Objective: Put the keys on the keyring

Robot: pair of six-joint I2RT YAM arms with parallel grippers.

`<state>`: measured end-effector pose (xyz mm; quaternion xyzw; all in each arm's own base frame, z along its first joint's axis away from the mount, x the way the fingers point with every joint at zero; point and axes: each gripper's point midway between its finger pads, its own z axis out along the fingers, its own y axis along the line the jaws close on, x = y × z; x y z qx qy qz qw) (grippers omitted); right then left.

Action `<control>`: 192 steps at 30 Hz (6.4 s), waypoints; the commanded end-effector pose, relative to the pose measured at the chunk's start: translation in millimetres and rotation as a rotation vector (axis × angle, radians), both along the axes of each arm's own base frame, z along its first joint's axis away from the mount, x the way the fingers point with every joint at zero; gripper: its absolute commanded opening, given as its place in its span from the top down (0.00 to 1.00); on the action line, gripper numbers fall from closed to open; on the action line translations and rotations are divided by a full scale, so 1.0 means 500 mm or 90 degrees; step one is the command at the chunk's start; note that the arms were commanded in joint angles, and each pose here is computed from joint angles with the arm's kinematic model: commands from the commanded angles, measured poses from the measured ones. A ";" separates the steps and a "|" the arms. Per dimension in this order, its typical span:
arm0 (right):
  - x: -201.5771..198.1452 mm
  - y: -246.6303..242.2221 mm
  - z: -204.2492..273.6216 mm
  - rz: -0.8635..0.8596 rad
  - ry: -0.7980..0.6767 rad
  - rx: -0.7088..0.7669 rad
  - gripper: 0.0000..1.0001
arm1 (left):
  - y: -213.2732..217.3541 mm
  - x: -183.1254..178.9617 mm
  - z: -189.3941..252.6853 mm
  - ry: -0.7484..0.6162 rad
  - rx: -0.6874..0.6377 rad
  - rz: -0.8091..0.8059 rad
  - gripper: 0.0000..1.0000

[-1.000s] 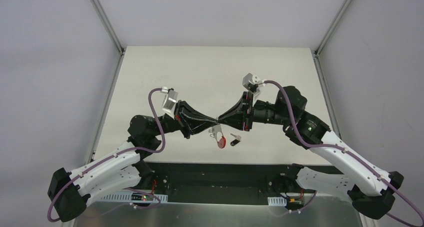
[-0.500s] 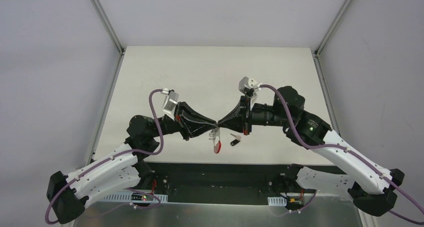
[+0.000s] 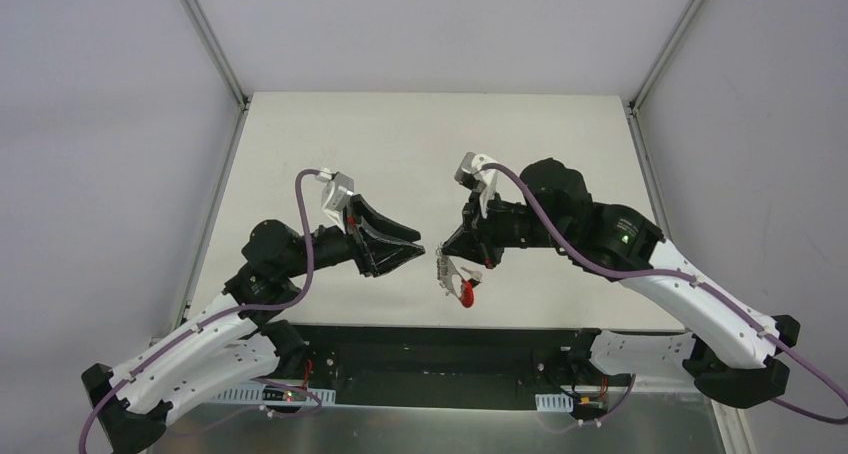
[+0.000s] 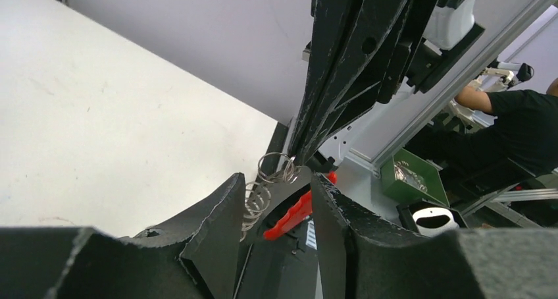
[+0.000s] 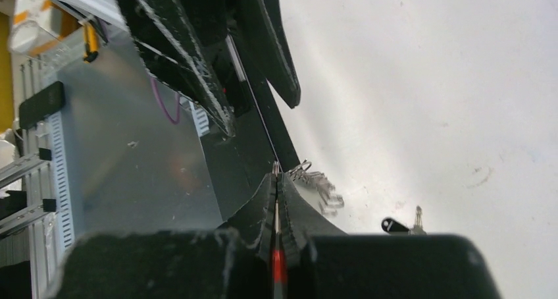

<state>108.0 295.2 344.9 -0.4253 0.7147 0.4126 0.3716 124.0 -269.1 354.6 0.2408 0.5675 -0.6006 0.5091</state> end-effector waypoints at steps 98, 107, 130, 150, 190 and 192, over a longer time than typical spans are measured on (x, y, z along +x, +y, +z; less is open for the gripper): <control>-0.137 -0.012 0.286 0.122 0.015 0.327 1.00 | 0.019 -0.173 0.147 -0.264 -0.207 -0.277 0.25; -0.139 -0.012 0.287 0.130 0.005 0.321 1.00 | 0.035 -0.195 0.159 -0.272 -0.223 -0.301 0.26; -0.134 0.005 0.315 0.149 -0.027 0.328 1.00 | -0.002 -0.163 0.136 -0.226 -0.192 -0.298 0.26; -0.101 0.008 0.296 0.100 -0.056 0.302 1.00 | -0.003 -0.183 0.142 -0.226 -0.182 -0.346 1.00; 0.060 -0.065 -0.018 -0.205 -0.138 0.192 0.51 | 0.035 0.025 0.148 -0.044 -0.217 0.074 1.00; 0.064 -0.054 -0.038 -0.198 -0.145 0.187 0.51 | 0.039 0.048 0.139 -0.018 -0.218 0.109 1.00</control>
